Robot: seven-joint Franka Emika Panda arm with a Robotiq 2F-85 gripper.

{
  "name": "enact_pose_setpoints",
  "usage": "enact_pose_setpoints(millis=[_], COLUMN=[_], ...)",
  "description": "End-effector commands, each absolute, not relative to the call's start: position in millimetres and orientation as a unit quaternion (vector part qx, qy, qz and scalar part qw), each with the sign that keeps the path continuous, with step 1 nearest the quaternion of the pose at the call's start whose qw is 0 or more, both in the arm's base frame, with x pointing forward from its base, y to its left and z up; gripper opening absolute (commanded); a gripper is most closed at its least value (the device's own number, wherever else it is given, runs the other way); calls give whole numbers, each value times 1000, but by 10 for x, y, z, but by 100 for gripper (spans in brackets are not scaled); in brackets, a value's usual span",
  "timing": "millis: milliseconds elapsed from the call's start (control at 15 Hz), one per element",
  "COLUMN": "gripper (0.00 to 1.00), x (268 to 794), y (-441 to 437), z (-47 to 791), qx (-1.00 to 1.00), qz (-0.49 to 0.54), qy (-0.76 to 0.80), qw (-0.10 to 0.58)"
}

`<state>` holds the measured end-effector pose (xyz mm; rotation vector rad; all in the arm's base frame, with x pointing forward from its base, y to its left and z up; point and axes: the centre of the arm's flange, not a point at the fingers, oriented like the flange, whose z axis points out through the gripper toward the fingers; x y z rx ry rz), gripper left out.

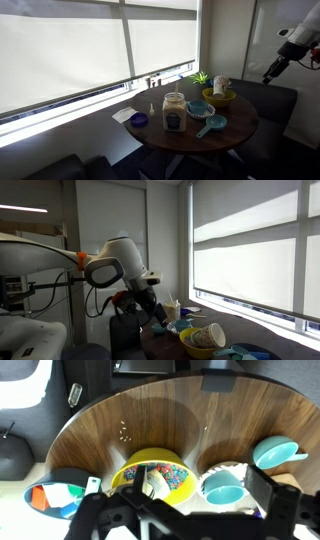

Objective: Remove the stacked coffee cups from the bowl and put them on the table

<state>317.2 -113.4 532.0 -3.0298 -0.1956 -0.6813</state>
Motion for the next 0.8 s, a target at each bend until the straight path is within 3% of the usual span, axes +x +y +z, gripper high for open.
enact_pose_setpoints(millis=[0,533,600,733], gripper=[100,100,100,100], x=[3645,4444,4095,4272], y=[-1417,-1931,-1728,-1829], z=[5746,5966,5858,5812], qx=[-971,-988,-985,-988], qz=[-203,-95,-124,-105], qy=[-106,-41,-68,-52], qw=[64,119,97,104])
